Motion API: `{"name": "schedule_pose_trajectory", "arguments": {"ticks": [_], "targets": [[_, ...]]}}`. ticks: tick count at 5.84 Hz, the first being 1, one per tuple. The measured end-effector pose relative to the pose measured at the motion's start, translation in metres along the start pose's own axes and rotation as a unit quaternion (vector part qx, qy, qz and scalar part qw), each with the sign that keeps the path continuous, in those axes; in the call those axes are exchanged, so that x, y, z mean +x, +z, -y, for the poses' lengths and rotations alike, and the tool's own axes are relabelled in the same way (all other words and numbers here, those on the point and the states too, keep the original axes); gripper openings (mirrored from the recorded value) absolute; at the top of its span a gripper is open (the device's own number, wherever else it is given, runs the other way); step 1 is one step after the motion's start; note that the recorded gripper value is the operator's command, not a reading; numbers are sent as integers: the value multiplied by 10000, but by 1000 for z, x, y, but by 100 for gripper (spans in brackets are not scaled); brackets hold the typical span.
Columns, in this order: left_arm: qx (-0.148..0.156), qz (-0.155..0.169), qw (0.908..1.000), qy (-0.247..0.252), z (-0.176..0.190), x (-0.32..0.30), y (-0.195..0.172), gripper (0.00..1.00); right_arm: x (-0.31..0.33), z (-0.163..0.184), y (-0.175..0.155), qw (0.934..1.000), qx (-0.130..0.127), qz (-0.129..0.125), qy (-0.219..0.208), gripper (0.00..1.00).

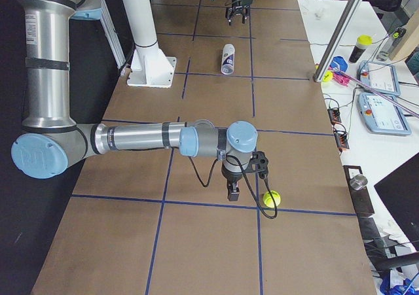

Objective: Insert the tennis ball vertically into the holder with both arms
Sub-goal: 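Reach the left gripper down and grasp the white Wilson can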

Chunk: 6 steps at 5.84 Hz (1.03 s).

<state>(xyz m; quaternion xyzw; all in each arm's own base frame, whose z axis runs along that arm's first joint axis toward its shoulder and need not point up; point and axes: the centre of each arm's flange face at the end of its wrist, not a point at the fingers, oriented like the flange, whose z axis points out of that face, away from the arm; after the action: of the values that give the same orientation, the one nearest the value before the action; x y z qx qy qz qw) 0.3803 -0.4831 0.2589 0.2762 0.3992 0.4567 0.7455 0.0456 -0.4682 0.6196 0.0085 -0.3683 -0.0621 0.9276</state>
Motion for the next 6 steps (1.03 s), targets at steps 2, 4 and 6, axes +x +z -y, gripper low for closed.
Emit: {"name": "schedule_pose_trajectory", "arguments": {"ticks": [2, 4, 6], "targets": [[-227, 317, 9958, 825, 100, 90, 40, 100, -1, 0, -1, 10000, 4, -1, -5, 100], [-844, 540, 9836, 1500, 152, 105, 74, 100, -1, 0, -1, 10000, 7, -1, -7, 100], [-1527, 870, 9627, 2057, 175, 134, 110, 100, 0, 0, 0, 10000, 1, 0, 1, 100]]}}
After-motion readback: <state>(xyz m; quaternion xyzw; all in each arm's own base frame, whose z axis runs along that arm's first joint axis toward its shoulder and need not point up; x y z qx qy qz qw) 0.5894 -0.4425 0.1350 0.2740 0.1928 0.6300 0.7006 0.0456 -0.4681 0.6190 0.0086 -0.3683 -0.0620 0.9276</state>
